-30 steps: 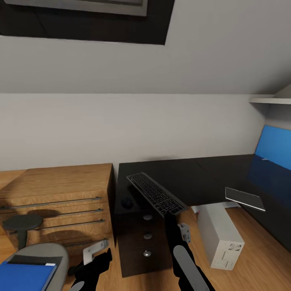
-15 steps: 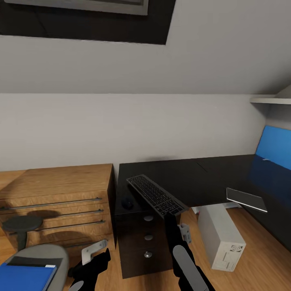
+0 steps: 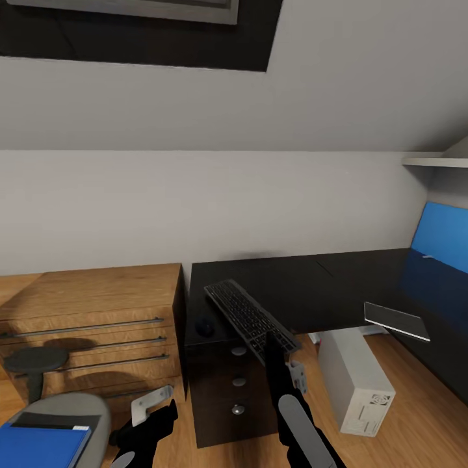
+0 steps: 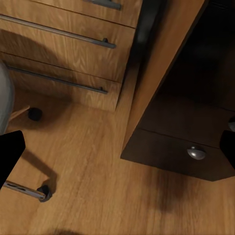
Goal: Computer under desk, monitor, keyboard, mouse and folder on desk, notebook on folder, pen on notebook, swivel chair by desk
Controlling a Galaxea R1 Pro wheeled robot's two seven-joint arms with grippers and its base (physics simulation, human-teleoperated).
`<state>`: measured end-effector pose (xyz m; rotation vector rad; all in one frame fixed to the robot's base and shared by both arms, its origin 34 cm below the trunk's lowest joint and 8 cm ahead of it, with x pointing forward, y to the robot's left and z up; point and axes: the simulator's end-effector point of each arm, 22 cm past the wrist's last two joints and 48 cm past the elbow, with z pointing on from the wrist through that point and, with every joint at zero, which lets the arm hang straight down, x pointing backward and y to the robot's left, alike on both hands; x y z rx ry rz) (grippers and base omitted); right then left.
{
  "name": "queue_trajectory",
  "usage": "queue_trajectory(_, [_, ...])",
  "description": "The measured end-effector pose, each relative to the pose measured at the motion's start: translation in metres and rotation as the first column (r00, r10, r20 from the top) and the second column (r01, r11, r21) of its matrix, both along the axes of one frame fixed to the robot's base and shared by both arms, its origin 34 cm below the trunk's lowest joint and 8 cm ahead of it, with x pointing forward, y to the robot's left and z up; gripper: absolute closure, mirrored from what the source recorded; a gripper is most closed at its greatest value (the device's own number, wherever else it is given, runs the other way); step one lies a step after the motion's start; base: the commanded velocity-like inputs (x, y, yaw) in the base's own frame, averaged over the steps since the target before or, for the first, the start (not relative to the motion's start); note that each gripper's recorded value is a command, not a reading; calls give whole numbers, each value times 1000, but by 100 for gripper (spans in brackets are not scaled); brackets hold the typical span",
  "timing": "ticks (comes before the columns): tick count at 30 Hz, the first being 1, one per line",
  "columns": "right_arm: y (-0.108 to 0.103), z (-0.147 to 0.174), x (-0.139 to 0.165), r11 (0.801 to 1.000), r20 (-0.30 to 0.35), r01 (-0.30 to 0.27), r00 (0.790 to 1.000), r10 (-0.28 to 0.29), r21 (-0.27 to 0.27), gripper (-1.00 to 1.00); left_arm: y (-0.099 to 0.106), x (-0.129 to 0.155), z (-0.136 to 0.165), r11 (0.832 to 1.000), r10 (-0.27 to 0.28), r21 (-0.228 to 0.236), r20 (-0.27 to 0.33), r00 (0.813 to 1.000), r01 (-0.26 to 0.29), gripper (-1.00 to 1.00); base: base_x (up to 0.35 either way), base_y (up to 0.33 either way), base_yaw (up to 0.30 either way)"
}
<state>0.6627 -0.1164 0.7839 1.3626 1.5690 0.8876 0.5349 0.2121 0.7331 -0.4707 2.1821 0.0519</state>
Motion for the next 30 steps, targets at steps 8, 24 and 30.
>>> queue_trajectory(8, [0, 1, 0, 1000, 3, 2, 1000, -2, 0, -100, 0, 0, 0, 1000, 0, 1, -1, 1000, 0, -100, 0, 0, 0])
queue_trajectory(24, [-4, 0, 1, 1000, 2, 1, 1000, -1, -6, -100, 0, 0, -1, 1000, 0, 0, 0, 1000, 0, -100, -97, -32, 0])
queue_trajectory(30, [-4, 0, 1, 1000, 2, 1, 1000, -1, -6, -100, 0, 0, -1, 1000, 0, 1, -1, 1000, 0, -100, -3, -1, 0])
